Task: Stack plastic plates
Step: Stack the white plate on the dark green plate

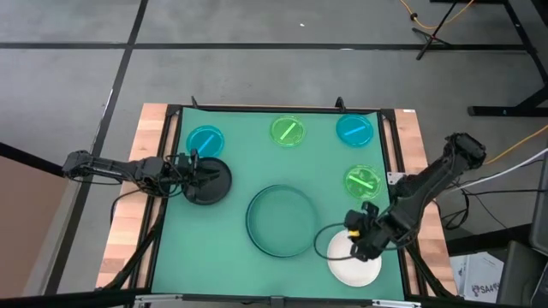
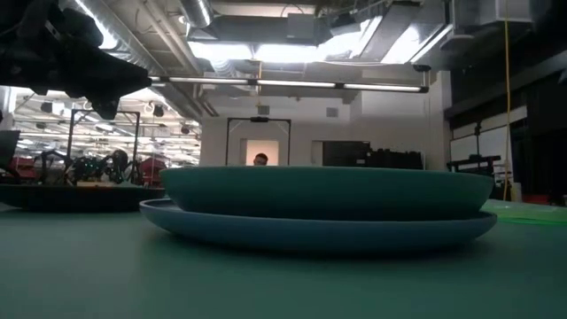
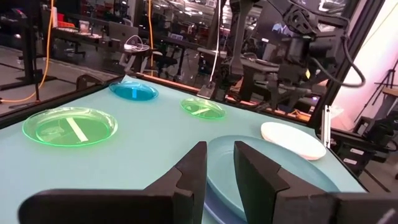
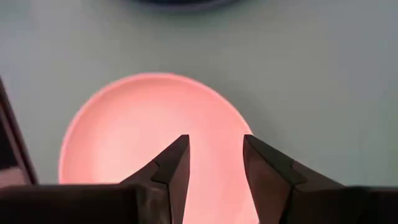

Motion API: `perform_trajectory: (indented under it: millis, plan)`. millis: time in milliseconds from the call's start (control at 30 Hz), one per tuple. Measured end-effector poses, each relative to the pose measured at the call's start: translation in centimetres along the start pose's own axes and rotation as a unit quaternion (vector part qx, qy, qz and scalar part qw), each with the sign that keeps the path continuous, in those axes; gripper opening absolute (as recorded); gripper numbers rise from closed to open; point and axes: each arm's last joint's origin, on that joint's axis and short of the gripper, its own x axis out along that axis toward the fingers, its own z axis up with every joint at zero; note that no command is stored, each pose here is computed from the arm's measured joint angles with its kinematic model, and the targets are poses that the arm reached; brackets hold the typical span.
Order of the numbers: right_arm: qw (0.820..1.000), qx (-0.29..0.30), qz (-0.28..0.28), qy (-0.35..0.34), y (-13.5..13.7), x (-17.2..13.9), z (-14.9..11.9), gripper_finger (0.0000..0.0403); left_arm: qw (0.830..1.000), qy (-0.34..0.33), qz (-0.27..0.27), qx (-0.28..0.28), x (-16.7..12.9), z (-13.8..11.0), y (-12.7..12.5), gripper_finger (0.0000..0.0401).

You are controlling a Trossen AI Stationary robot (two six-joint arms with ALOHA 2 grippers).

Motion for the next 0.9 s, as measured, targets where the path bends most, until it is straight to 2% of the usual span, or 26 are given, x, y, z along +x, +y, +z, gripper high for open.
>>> perform_trajectory:
  millis: [300,633,733,900]
  plan:
    - [0.991,-0.055,-0.091,0.076,0.1,3.4,-1.2,0.014,1.0,0.0,0.0,0.0,0.0,0.0,0.0,0.0075]
    - [0.984,-0.087,-0.12,0.096,0.3,5.1,-1.5,0.0136,1.0,0.0,0.002,0.001,0.0,0.0,0.0,0.0075]
    - [0.984,-0.088,-0.12,0.098,0.4,5.3,-1.5,0.0118,1.0,-0.001,0.003,0.001,0.0,0.0,0.0,0.0075]
    - [0.987,-0.074,-0.094,0.109,0.1,6.2,-1.9,0.0061,1.0,-0.001,0.003,0.001,0.0,0.0,0.0,0.0075]
